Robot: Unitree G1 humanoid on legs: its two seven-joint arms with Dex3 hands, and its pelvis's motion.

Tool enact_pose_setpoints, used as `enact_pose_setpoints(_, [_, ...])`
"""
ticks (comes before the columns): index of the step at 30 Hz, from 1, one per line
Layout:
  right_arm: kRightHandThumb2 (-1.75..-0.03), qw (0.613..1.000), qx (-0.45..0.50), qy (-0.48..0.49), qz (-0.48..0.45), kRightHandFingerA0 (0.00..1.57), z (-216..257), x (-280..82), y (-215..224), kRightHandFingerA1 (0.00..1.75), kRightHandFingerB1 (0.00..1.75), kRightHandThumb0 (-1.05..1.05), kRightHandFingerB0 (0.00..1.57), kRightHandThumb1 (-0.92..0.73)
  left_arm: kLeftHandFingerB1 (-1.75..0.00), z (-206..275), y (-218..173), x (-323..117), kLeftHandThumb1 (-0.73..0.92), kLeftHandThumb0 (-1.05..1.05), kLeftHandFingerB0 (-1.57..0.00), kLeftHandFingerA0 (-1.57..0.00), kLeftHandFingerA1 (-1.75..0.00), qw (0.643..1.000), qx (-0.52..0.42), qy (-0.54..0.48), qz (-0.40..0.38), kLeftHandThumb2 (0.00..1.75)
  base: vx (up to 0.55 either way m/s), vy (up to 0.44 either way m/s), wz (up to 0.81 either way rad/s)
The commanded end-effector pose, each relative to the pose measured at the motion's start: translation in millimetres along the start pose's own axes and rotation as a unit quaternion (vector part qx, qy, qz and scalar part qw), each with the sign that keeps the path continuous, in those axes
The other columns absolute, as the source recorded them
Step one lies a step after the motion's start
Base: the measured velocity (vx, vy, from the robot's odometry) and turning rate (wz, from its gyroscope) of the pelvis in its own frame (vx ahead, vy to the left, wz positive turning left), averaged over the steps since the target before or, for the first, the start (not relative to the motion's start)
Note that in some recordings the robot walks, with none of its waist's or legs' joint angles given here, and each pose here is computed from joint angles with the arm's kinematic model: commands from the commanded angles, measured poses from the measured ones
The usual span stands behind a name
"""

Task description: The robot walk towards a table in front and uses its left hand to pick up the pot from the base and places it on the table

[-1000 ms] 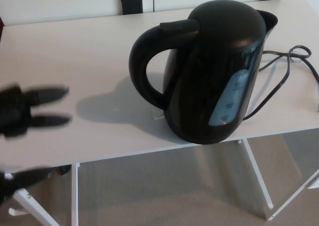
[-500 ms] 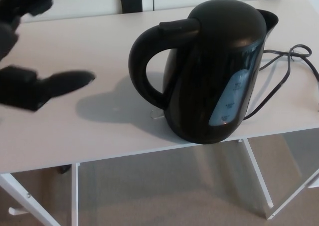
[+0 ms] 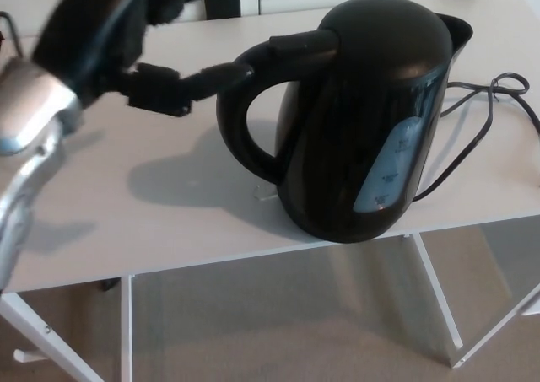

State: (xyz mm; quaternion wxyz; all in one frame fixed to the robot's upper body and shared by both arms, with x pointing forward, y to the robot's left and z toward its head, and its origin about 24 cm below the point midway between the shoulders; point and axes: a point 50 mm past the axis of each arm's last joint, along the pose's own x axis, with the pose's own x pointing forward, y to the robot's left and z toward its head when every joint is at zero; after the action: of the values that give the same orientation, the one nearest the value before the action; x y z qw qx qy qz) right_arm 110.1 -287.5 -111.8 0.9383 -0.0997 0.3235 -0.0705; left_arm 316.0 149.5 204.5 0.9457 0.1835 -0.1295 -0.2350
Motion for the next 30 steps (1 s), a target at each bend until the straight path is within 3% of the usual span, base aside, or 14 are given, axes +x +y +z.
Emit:
enact_pose_setpoints(1, [-0.57,0.999,-0.034,0.003,-0.012,0.83,0,-2,-8,0.55,0.38,-0.47,0.5,-0.57,-0.17,-42,-3,14,0.39,-0.6,-0.07,0.0,-0.16,0.987,0.049,0.153,0.011,0.74,0.0,0.0,0.0])
enact_pose_setpoints(12, [-0.58,0.999,-0.034,0.0,-0.012,0.84,2,0,-8,0.55,0.38,-0.49,0.51,-0.56,-0.19,-60,-20,21,0.38,-0.6,-0.06,-0.03,-0.24,0.985,0.039,0.166,-0.002,0.77,0.0,0.0,0.0])
enact_pose_setpoints(13, [-0.58,0.999,-0.038,-0.002,-0.011,0.86,3,0,-9,0.55,0.38,-0.5,0.51,-0.56,-0.24,-61,-22,22,0.46,-0.63,-0.03,-0.06,-0.28,0.984,0.042,0.171,-0.003,0.54,0.0,0.0,0.0])
enact_pose_setpoints(14, [-0.58,0.999,-0.04,-0.002,-0.01,0.86,3,0,-9,0.55,0.38,-0.5,0.51,-0.56,-0.24,-62,-23,22,0.46,-0.63,-0.03,-0.06,-0.28,0.984,0.043,0.173,-0.003,0.54,0.0,0.0,0.0])
enact_pose_setpoints(15, [-0.58,0.999,-0.041,-0.003,-0.012,0.86,3,0,-8,0.55,0.38,-0.5,0.52,-0.57,-0.17,-63,-26,24,0.38,-0.6,-0.06,-0.04,-0.27,0.984,0.04,0.176,-0.008,0.77,0.0,0.0,0.0])
enact_pose_setpoints(18, [-0.58,0.999,-0.039,-0.001,-0.013,0.87,3,0,-9,0.56,0.38,-0.5,0.52,-0.56,-0.17,-63,-29,24,0.38,-0.6,-0.06,-0.04,-0.27,0.984,0.038,0.175,-0.01,0.76,0.0,0.0,0.0])
enact_pose_setpoints(19, [-0.58,0.999,-0.037,0.0,-0.012,0.88,2,-1,-8,0.56,0.38,-0.49,0.52,-0.56,-0.24,-65,-32,24,0.47,-0.67,-0.03,-0.08,-0.28,0.983,0.048,0.177,-0.013,0.55,0.0,0.0,0.0])
enact_pose_setpoints(20, [-0.58,0.999,-0.04,-0.001,-0.012,0.89,2,-1,-7,0.57,0.38,-0.53,0.52,-0.56,-0.22,-65,-34,24,0.37,-0.61,-0.03,-0.03,-0.36,0.983,0.053,0.178,-0.014,0.79,0.0,0.0,0.0])
enact_pose_setpoints(24, [-0.58,0.999,-0.042,-0.007,-0.008,0.88,3,0,-6,0.56,0.39,-0.52,0.51,-0.56,-0.22,-67,-38,23,0.4,-0.66,-0.06,-0.09,-0.4,0.982,0.052,0.179,-0.017,0.75,0.0,0.0,0.0])
enact_pose_setpoints(25, [-0.81,0.999,-0.05,-0.002,-0.01,0.81,3,1,-6,0.64,0.51,-0.53,0.43,-0.45,-0.49,-67,-40,24,0.18,-0.34,0.0,0.0,-0.49,0.982,0.048,0.179,-0.02,0.82,0.0,0.0,0.0])
enact_pose_setpoints(28, [-0.81,0.998,-0.057,0.0,-0.011,0.81,4,1,-5,0.65,0.51,-0.53,0.43,-0.45,-0.49,-68,-41,25,0.18,-0.34,0.0,0.0,-0.48,0.982,0.045,0.181,-0.024,0.82,0.0,0.0,0.0])
enact_pose_setpoints(29, [-0.57,0.998,-0.054,-0.002,-0.01,0.86,4,2,-4,0.54,0.38,-0.5,0.49,-0.57,-0.23,-67,-41,25,0.47,-0.67,-0.09,-0.22,-0.33,0.982,0.043,0.182,-0.022,0.56,0.0,0.0,0.0])
enact_pose_setpoints(30, [-0.57,0.999,-0.053,-0.003,-0.009,0.86,5,2,-3,0.54,0.38,-0.5,0.49,-0.57,-0.23,-67,-41,26,0.47,-0.67,-0.09,-0.22,-0.33,0.982,0.043,0.183,-0.022,0.56,0.0,0.0,0.0])
